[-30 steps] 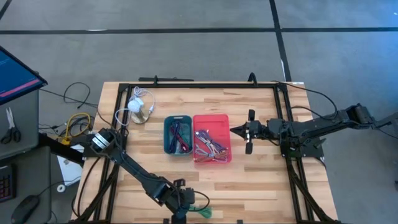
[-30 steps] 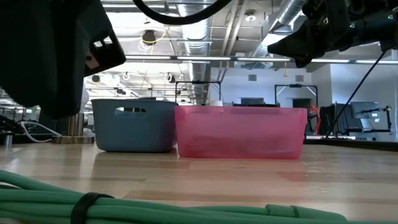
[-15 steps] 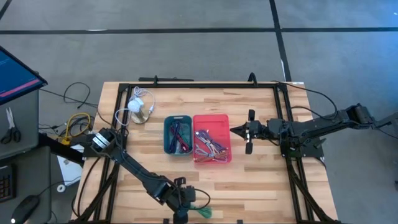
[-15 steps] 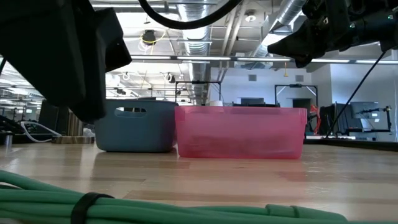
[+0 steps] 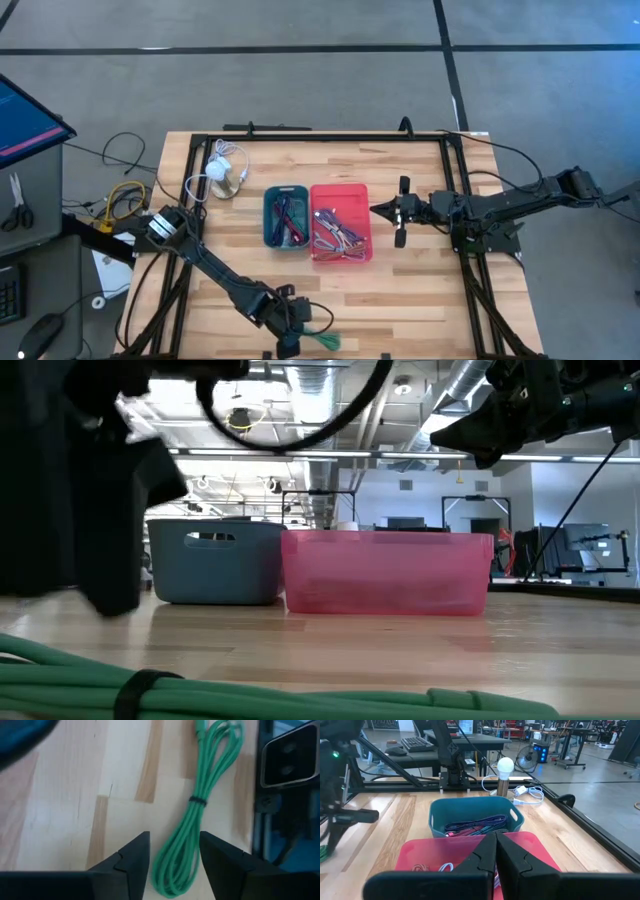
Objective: Pick & Place USB Port
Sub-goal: Put the green charger cable into the red bin
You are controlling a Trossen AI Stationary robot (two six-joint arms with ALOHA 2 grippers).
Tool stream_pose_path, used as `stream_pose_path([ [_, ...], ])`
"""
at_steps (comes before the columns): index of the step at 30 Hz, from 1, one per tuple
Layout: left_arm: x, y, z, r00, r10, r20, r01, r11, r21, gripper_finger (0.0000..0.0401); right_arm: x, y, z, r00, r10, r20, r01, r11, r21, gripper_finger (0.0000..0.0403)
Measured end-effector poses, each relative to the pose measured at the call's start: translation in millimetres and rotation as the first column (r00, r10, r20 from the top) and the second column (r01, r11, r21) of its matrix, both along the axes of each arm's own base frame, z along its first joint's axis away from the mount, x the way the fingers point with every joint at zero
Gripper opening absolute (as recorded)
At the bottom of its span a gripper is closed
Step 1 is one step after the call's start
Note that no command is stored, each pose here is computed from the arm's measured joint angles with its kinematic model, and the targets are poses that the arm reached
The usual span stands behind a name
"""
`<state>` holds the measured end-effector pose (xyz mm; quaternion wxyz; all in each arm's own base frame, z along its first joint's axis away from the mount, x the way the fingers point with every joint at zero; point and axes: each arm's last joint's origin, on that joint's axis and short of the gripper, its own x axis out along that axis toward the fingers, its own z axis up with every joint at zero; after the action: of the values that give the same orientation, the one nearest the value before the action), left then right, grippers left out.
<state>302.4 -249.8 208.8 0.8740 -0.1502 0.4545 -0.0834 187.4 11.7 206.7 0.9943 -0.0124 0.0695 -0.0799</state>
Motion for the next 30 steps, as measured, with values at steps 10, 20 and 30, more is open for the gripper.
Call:
stream_pose_path([
  [10,-6.9,2.3,-19.3,0.999,0.031,-0.038,-0.033,0.998,-0.054,0.0163,0.0,0.0,0.0,1.0,0.0,0.0,0.0,1.0,0.0,0.0003],
  [20,-12.4,6.5,-34.8,0.997,0.071,-0.018,-0.072,0.991,-0.115,0.0154,0.0,0.0,0.0,1.0,0.0,0.0,0.0,1.0,0.0,0.0003],
  [30,-14.8,8.3,-43.0,0.998,0.064,-0.021,-0.066,0.99,-0.125,0.0015,0.0,0.0,0.0,1.0,0.0,0.0,0.0,1.0,0.0,0.0003],
])
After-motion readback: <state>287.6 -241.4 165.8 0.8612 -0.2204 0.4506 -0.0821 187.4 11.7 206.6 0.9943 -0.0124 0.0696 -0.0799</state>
